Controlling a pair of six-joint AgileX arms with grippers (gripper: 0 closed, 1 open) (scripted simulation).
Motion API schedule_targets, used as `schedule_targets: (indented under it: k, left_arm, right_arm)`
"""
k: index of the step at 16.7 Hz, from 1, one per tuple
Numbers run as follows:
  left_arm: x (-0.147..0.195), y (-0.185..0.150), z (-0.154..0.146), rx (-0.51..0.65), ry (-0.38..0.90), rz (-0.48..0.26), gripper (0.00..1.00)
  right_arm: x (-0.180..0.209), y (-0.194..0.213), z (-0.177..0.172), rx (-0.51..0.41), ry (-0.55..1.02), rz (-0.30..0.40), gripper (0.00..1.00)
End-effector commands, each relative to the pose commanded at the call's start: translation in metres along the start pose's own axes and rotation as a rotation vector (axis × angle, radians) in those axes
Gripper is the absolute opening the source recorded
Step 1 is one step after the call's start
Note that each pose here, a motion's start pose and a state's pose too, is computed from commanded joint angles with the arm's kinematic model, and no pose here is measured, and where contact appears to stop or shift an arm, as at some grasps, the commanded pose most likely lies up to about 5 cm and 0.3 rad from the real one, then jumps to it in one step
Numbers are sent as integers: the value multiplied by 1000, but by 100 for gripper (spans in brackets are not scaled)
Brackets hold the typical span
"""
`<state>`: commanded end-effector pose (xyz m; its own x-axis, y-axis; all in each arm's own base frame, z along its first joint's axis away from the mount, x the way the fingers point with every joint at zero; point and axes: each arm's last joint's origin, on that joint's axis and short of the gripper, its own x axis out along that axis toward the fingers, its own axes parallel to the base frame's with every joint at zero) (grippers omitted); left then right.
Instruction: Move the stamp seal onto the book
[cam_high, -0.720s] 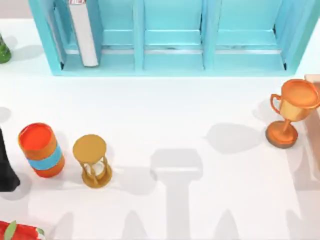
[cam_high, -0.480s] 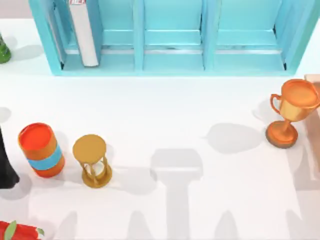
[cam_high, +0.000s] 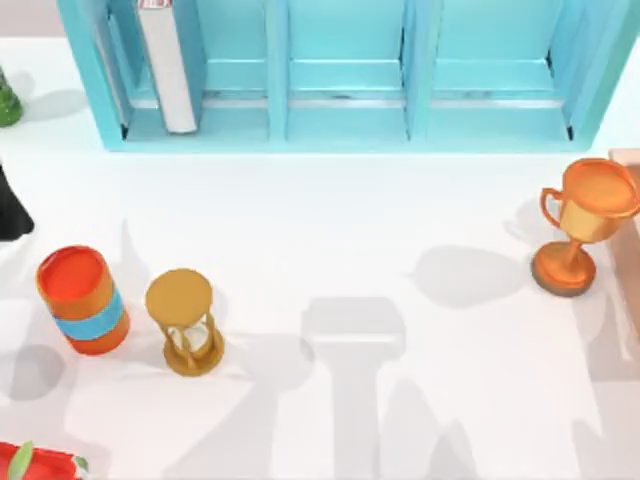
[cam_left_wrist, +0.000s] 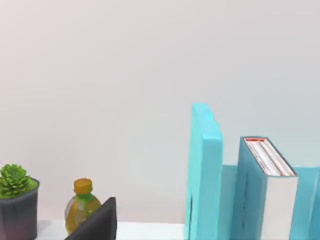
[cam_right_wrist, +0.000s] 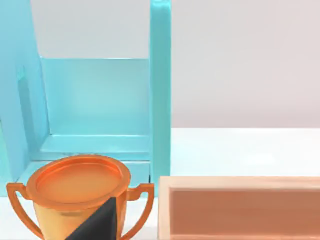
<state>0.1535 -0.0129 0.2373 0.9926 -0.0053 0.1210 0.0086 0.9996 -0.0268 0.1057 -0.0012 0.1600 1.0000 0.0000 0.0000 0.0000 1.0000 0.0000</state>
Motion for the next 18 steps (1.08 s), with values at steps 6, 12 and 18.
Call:
schedule_targets:
  k: [6,12,18]
  left_arm:
    - [108,-33,-29,-2,89,-9,100]
    - [170,-72,-127,22,192,-29,100]
    - [178,-88,-176,32,217,-39,100]
  right_arm:
    - [0,0,0,0,0,0,100]
    - [0,0,0,0,0,0,100]
    - [0,0,0,0,0,0,100]
